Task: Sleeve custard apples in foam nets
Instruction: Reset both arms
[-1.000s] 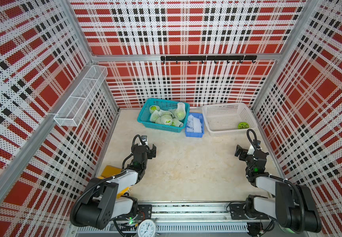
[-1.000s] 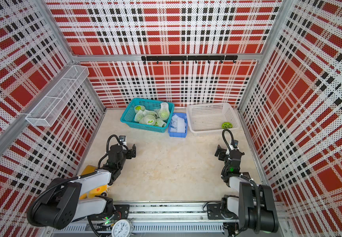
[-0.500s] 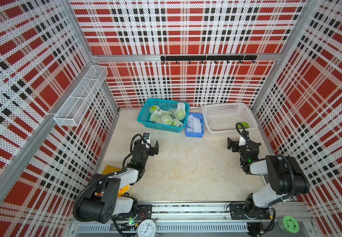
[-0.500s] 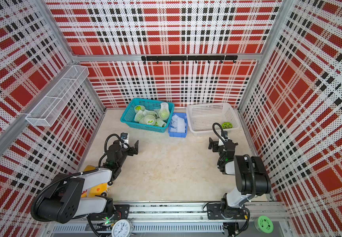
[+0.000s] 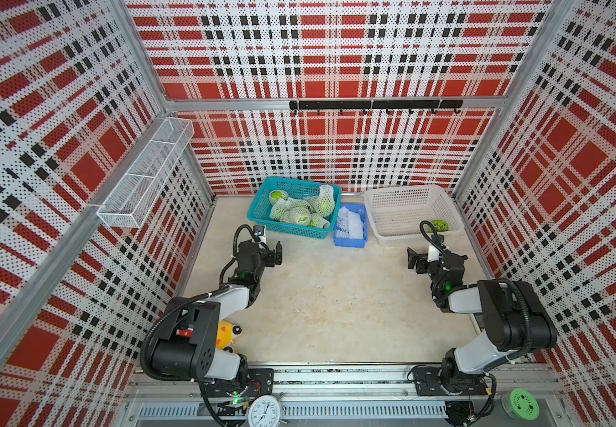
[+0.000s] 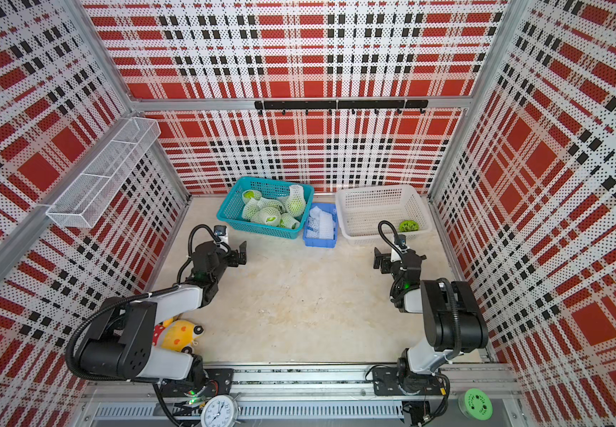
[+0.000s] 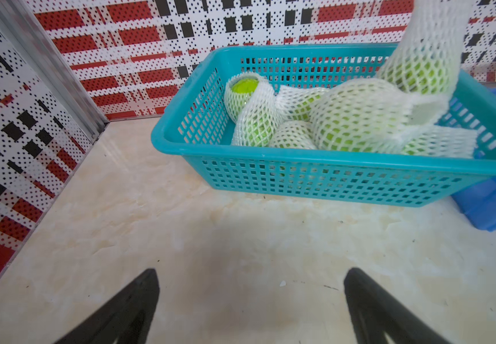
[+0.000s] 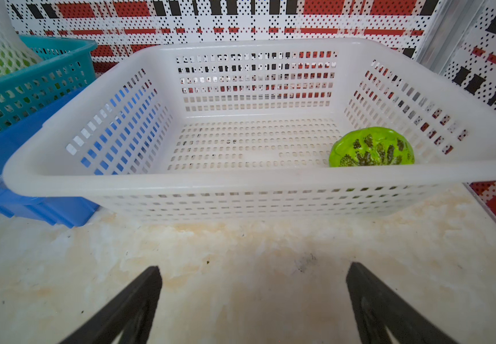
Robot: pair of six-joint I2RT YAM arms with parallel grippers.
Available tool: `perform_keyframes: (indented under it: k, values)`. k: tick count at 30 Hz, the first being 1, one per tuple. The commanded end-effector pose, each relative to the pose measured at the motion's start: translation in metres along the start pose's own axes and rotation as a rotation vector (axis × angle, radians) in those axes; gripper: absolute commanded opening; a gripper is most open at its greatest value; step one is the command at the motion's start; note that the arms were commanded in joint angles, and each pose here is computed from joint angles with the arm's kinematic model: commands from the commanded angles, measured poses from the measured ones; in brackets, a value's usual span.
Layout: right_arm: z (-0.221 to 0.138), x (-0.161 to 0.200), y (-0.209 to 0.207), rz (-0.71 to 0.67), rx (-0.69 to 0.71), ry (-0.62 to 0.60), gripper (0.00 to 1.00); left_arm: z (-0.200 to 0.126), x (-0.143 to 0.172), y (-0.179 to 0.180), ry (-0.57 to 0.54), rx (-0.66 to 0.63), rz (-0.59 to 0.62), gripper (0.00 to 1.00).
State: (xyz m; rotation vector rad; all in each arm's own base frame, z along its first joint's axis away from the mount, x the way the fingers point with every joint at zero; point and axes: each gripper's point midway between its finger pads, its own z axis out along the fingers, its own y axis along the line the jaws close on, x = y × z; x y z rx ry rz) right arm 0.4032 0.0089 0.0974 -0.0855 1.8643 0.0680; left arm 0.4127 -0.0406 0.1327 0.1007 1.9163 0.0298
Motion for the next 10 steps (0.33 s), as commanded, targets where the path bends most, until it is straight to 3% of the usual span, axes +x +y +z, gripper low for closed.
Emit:
perform_keyframes:
  k: [1, 7, 10]
  values:
    - [0.001, -0.012, -0.001, -0.025, 0.01, -0.039, 1.0, -0.002, 0.01, -0.003, 0.038, 0.017, -0.016, 1.0]
    - [0.002, -0.012, -0.001, -0.026, 0.014, -0.034, 1.0, -0.014, 0.006, -0.001, -0.017, -0.028, 0.003, 0.99]
    - [0.001, -0.012, -0.001, -0.026, 0.015, -0.038, 1.0, -0.016, 0.002, -0.002, -0.025, -0.039, 0.073, 0.99]
